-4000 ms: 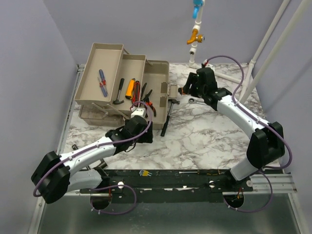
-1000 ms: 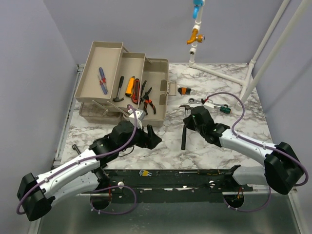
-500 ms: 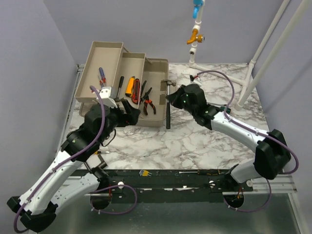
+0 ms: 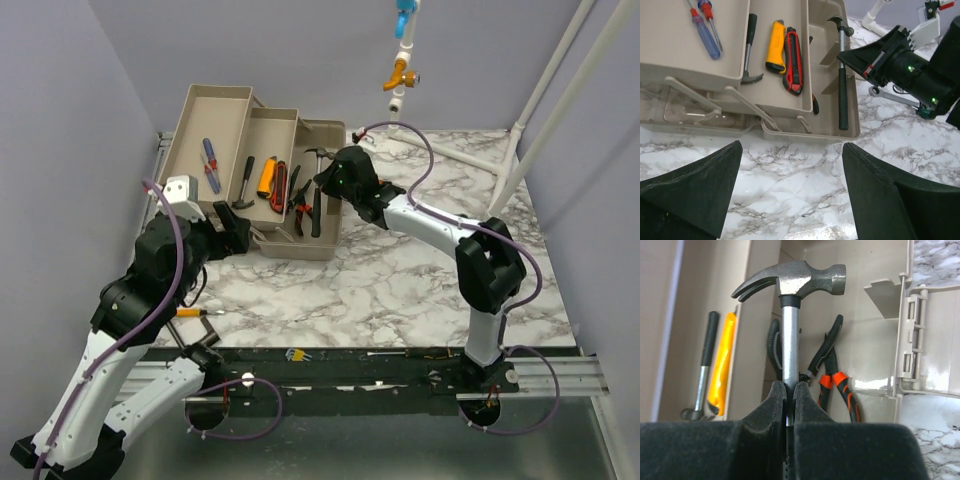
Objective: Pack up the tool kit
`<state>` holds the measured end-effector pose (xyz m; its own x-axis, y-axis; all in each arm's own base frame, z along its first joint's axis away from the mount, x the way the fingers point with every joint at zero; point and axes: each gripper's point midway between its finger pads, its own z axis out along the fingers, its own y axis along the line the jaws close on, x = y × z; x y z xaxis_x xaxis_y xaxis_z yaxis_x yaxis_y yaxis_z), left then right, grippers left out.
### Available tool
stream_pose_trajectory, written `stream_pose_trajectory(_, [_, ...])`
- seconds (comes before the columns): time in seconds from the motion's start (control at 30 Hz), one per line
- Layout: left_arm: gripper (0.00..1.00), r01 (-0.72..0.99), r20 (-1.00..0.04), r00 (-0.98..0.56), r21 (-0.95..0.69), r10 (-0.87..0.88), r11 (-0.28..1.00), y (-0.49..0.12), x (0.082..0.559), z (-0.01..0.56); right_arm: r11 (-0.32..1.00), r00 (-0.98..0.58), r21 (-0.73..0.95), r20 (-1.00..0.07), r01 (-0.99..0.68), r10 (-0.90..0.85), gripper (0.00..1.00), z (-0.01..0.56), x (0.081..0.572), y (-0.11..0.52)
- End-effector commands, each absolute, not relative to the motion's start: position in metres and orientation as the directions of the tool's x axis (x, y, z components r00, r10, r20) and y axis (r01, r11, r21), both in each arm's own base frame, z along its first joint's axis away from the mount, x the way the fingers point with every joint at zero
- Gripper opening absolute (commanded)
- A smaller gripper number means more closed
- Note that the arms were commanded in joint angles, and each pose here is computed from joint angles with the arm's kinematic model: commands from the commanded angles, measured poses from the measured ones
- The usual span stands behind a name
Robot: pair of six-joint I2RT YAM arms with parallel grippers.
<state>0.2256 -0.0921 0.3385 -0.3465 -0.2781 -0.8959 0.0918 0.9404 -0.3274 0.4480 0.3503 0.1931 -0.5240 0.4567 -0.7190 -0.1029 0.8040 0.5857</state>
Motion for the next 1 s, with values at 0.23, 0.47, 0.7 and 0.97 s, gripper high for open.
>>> stream_pose_trajectory(0.23, [0.83, -0.017, -0.799, -0.413, -0.473, -0.437, 0.881, -0.087, 0.205, 0.252, 0.87, -0.594, 0.485, -0.726, -0.083, 0.348, 0.01, 0.127, 0.471, 0.384])
stream_pose_trajectory(0.47, [0.83, -0.009, -0.767, -0.448, -0.51, -0.46, 0.86, -0.093, 0.198, 0.223, 0.892, -0.588, 0.45, -0.733, -0.04, 0.343, 0.23, 0.102, 0.489, 0.389])
stream_pose_trajectory(0.7, [0.82, -0.018, -0.792, -0.436, -0.467, -0.427, 0.884, -0.083, 0.196, 0.228, 0.884, -0.569, 0.465, -0.739, -0.044, 0.361, 0.5, 0.129, 0.481, 0.381])
stream_pose_trajectory(0.97, [0.8, 0.017, -0.801, -0.442, -0.458, -0.404, 0.889, -0.087, 0.195, 0.232, 0.857, -0.474, 0.504, -0.783, -0.105, 0.403, 0.49, 0.18, 0.476, 0.371])
